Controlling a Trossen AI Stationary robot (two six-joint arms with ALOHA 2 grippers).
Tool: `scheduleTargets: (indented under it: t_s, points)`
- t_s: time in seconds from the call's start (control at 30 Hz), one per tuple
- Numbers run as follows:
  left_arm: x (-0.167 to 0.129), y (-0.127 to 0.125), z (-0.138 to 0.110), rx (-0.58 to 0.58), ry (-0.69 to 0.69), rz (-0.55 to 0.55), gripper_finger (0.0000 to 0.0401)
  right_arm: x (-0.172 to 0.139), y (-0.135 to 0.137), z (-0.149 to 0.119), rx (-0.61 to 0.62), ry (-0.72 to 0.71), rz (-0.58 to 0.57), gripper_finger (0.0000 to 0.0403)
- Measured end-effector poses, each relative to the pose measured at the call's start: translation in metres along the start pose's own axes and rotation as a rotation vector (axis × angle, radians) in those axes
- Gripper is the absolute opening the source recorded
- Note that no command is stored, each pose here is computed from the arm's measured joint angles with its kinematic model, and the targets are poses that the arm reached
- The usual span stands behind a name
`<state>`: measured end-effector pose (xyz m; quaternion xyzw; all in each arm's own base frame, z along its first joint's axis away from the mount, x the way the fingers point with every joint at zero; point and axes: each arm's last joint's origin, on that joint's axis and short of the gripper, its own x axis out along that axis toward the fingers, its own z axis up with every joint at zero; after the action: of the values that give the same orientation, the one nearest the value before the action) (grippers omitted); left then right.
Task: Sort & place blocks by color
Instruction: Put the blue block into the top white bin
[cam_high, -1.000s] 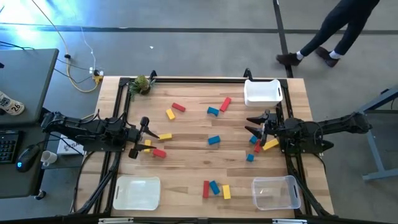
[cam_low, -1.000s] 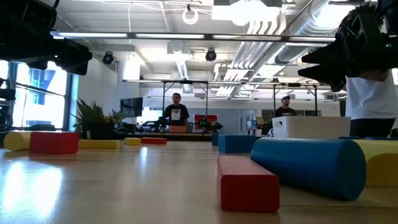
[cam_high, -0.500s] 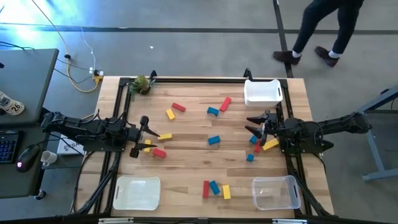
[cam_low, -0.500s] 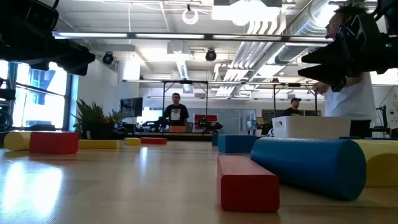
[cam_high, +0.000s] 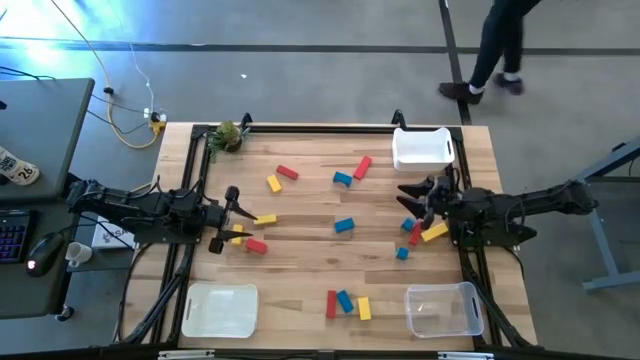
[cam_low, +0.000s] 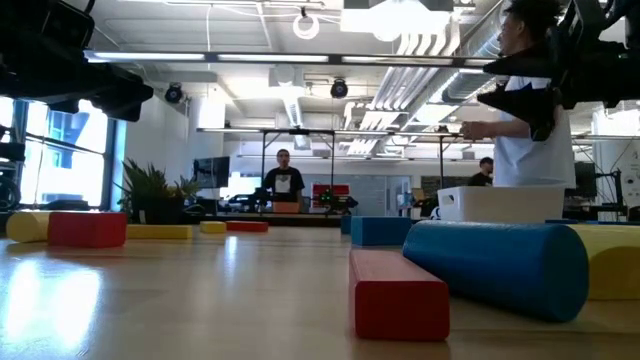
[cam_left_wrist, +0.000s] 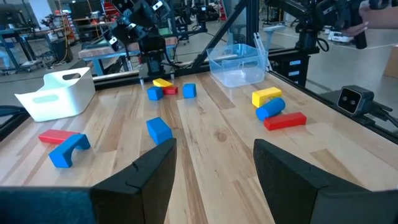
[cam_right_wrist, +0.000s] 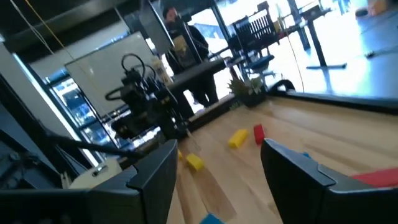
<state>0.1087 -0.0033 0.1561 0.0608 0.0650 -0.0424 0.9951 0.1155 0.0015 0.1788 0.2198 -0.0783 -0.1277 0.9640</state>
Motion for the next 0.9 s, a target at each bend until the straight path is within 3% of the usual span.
scheduleTargets:
  t_s: [0.17,0.47,0.67,0.9]
  points:
    - [0.000,0.001,0.001,-0.007,-0.003,0.030,0.0202,0.000,0.003,0.009,0.017,-0.088,0.030,0.0217]
    - [0.000,0.003,0.000,-0.156,-0.002,0.103,0.0202,-0.003,0.010,0.024,0.022,-0.234,0.109,0.0217]
    - [0.000,0.005,0.000,-0.201,-0.003,0.157,0.0202,-0.003,0.022,0.036,0.018,-0.212,0.232,0.0217]
    - [0.000,0.005,0.000,-0.204,-0.003,0.158,0.0202,0.006,0.042,0.068,-0.076,-0.126,0.178,0.0217]
